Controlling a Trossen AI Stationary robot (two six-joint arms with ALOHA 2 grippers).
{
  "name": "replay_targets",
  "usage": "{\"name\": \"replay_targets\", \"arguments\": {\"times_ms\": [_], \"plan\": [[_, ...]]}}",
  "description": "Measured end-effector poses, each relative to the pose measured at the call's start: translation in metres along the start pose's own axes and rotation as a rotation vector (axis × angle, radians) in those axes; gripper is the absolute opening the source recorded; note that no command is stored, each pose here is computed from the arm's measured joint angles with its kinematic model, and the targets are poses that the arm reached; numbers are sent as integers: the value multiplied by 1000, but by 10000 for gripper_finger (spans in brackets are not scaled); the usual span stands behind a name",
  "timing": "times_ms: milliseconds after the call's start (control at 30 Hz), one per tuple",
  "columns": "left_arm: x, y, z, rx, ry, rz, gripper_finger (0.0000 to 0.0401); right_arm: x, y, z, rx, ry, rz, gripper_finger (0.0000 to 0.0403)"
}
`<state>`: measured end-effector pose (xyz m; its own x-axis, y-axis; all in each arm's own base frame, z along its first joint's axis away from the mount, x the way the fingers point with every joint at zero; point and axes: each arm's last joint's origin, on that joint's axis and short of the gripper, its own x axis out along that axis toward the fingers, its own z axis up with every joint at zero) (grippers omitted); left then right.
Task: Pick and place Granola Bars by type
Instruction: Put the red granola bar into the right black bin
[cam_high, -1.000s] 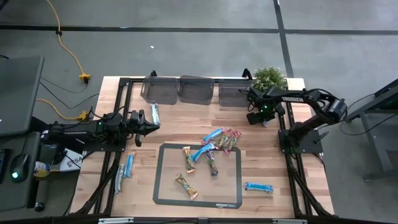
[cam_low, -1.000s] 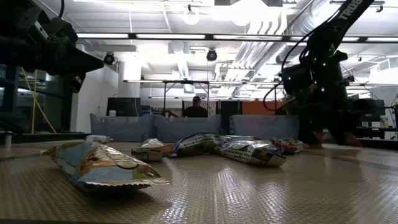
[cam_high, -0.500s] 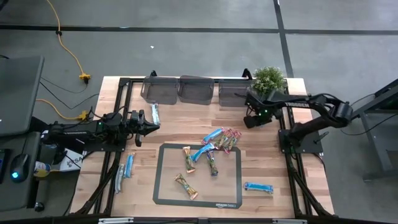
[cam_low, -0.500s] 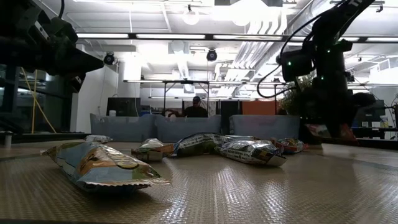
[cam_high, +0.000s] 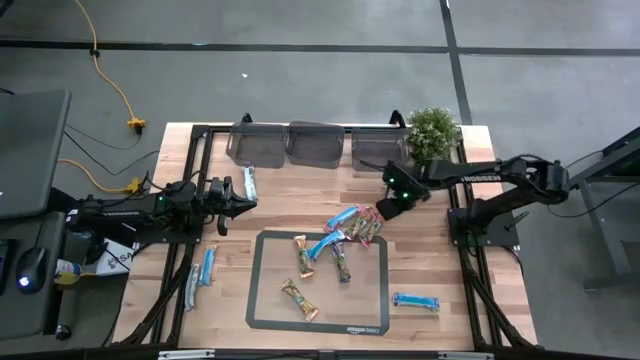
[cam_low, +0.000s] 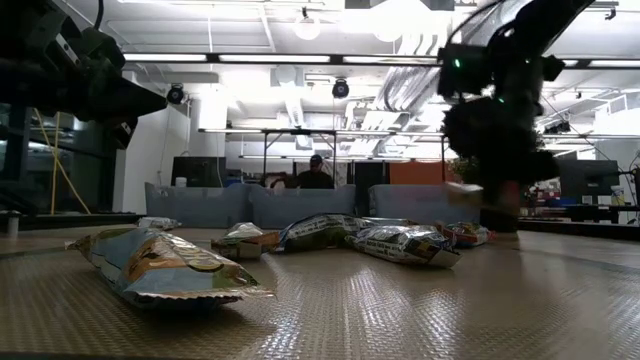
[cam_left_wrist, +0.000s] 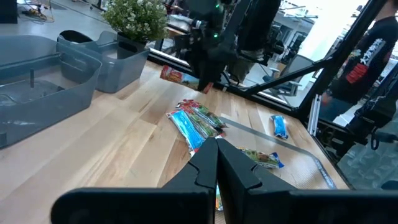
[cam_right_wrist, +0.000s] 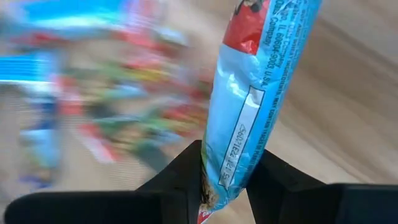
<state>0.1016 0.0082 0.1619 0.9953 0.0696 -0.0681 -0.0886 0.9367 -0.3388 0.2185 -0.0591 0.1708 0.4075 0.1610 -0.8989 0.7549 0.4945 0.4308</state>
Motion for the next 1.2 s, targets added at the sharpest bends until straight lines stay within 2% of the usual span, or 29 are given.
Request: {"name": "replay_targets", "arguments": {"times_ms": [333, 467, 600, 700, 767, 1033, 1200], "plan": [[0, 0, 0, 0, 0, 0, 0, -15, 51, 29, -186, -404, 439, 91], [0, 0, 0, 0, 0, 0, 0, -27, 60, 39, -234, -584, 527, 89], [0, 0, 0, 0, 0, 0, 0, -42, 68, 50, -350, -711, 499, 88], [0, 0, 0, 0, 0, 0, 0, -61, 79, 61, -460, -810, 415, 87], [0, 0, 0, 0, 0, 0, 0, -75, 84, 69, -516, -854, 305, 87], [0, 0, 0, 0, 0, 0, 0, -154, 91, 88, -646, -897, -323, 87], [0, 0, 0, 0, 0, 0, 0, -204, 85, 94, -685, -909, -616, 87]]}}
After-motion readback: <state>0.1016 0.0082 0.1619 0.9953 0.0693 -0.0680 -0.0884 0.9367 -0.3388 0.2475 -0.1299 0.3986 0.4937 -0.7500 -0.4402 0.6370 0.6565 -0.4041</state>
